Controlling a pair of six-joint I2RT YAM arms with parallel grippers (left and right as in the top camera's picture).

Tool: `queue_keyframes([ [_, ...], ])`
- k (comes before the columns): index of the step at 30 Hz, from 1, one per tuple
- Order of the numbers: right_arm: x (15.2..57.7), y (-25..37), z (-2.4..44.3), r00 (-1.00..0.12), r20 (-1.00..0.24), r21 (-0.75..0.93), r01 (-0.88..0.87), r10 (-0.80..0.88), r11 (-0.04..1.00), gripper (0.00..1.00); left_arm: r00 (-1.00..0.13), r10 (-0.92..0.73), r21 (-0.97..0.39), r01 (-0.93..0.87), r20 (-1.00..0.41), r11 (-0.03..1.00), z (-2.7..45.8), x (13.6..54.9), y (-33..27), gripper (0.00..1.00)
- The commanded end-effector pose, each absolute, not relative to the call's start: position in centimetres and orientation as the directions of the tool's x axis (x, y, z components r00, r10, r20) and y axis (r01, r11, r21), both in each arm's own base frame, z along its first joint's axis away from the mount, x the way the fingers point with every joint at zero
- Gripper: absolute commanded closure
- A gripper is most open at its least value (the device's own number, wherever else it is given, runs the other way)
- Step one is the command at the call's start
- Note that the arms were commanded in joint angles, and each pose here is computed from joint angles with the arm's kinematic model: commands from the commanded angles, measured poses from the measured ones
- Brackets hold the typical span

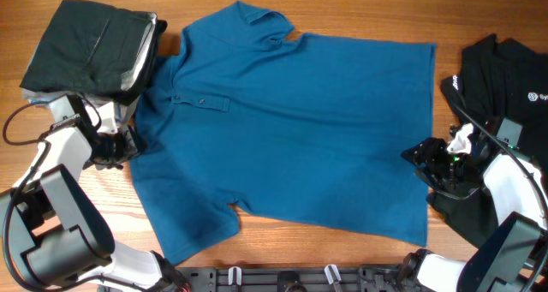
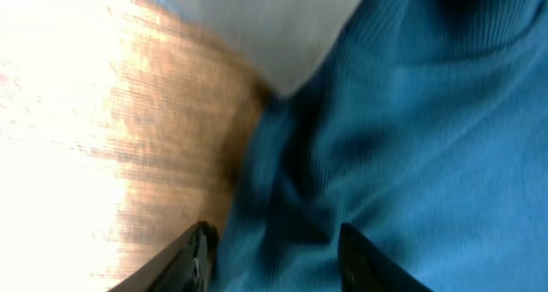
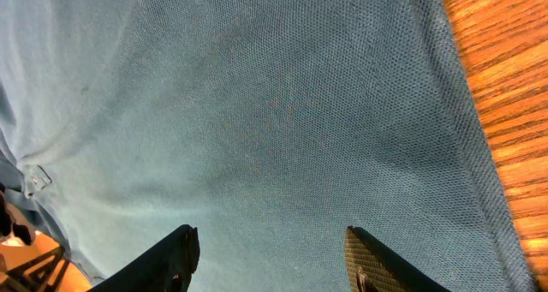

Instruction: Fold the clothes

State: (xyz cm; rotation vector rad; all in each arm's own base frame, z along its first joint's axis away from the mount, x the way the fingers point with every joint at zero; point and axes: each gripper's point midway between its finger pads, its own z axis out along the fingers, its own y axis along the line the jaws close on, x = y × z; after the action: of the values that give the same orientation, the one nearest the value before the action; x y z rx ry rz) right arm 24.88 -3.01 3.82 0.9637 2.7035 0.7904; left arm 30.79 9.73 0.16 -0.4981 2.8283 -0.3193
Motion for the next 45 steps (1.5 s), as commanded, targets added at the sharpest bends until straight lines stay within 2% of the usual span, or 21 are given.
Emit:
queue_keyframes([
  [1, 25.2, -2.7, 4.0, -0.788, 0.020, 0.549, 0.523, 0.615, 0.652, 0.41, -0.931, -0.315, -0.228, -0.271, -0.185, 0.935, -1.2, 30.6, 8.7, 0.58],
  [2, 25.2, -2.7, 4.0, -0.788, 0.020, 0.549, 0.523, 0.615, 0.652, 0.41, -0.934, -0.305, -0.227, -0.262, -0.184, 0.938, -1.2, 30.6, 8.4, 0.61],
  [5, 25.2, -2.6, 4.1, -0.788, 0.021, 0.552, 0.522, 0.615, 0.650, 0.41, -0.941, -0.290, -0.196, -0.256, -0.172, 0.947, -1.4, 30.3, 8.3, 0.77],
  [8, 25.2, -2.6, 4.1, -0.788, 0.022, 0.552, 0.522, 0.615, 0.650, 0.41, -0.941, -0.289, -0.148, -0.266, -0.173, 0.953, -1.8, 30.0, 9.1, 0.78],
  [10, 25.2, -2.6, 4.1, -0.788, 0.022, 0.552, 0.523, 0.615, 0.650, 0.41, -0.940, -0.289, -0.148, -0.265, -0.179, 0.953, -1.8, 30.1, 9.1, 0.83],
  [12, 25.1, -2.6, 4.1, -0.788, 0.023, 0.552, 0.523, 0.615, 0.650, 0.41, -0.939, -0.290, -0.146, -0.266, -0.185, 0.953, -1.8, 30.3, 9.2, 0.96],
  [21, 25.0, -3.5, 3.6, -0.788, -0.002, 0.505, 0.530, 0.615, 0.681, 0.41, -0.889, -0.375, -0.089, -0.365, -0.261, 0.927, 0.5, 31.3, 11.0, 0.96],
  [23, 25.0, -3.8, 3.4, -0.818, -0.038, 0.492, 0.485, 0.574, 0.723, 0.57, -0.875, -0.388, -0.068, -0.386, -0.289, 0.920, 1.4, 31.4, 11.6, 0.96],
  [24, 24.9, -3.8, 3.4, -0.837, -0.053, 0.485, 0.456, 0.545, 0.747, 0.60, -0.873, -0.388, -0.068, -0.385, -0.295, 0.920, 1.6, 31.5, 11.6, 0.96],
  [28, 24.0, -5.7, 2.3, -0.804, -0.045, 0.365, 0.539, 0.593, 0.759, 0.62, -0.872, -0.394, -0.069, -0.392, -0.292, 0.918, 1.6, 31.4, 11.6, 0.96],
  [30, 23.7, -5.6, 2.1, -0.805, -0.030, 0.359, 0.544, 0.592, 0.758, 0.63, -0.862, -0.415, -0.066, -0.415, -0.291, 0.907, 1.6, 31.3, 11.7, 0.96],
  [32, 22.6, -5.7, 1.3, -0.804, 0.015, 0.320, 0.567, 0.594, 0.759, 0.55, -0.858, -0.423, -0.068, -0.423, -0.290, 0.904, 1.6, 31.3, 11.7, 0.96],
  [34, 22.3, -5.6, 0.5, -0.800, 0.040, 0.314, 0.579, 0.599, 0.752, 0.54, -0.856, -0.429, -0.070, -0.428, -0.290, 0.901, 1.6, 31.3, 11.7, 0.96],
  [36, 22.7, -5.8, -0.5, -0.801, 0.049, 0.316, 0.579, 0.597, 0.751, 0.44, -0.856, -0.429, -0.070, -0.428, -0.289, 0.901, 1.6, 31.3, 11.7, 0.96],
  [38, 23.5, -5.9, -1.4, -0.806, 0.038, 0.329, 0.568, 0.590, 0.754, 0.43, -0.858, -0.430, -0.070, -0.428, -0.283, 0.901, 1.5, 31.2, 11.7, 0.96],
  [41, 23.5, -5.0, -2.1, -0.843, 0.058, 0.375, 0.514, 0.534, 0.771, 0.53, -0.861, -0.431, -0.069, -0.429, -0.271, 0.901, 1.4, 30.9, 11.6, 0.96],
  [43, 23.3, -4.3, -2.3, -0.853, 0.077, 0.384, 0.502, 0.515, 0.775, 0.54, -0.862, -0.431, -0.068, -0.429, -0.265, 0.901, 1.4, 30.8, 11.5, 0.96],
  [45, 22.8, -3.8, -2.3, -0.861, 0.103, 0.374, 0.497, 0.498, 0.783, 0.64, -0.862, -0.431, -0.055, -0.433, -0.266, 0.900, 1.4, 30.7, 11.8, 0.96],
])
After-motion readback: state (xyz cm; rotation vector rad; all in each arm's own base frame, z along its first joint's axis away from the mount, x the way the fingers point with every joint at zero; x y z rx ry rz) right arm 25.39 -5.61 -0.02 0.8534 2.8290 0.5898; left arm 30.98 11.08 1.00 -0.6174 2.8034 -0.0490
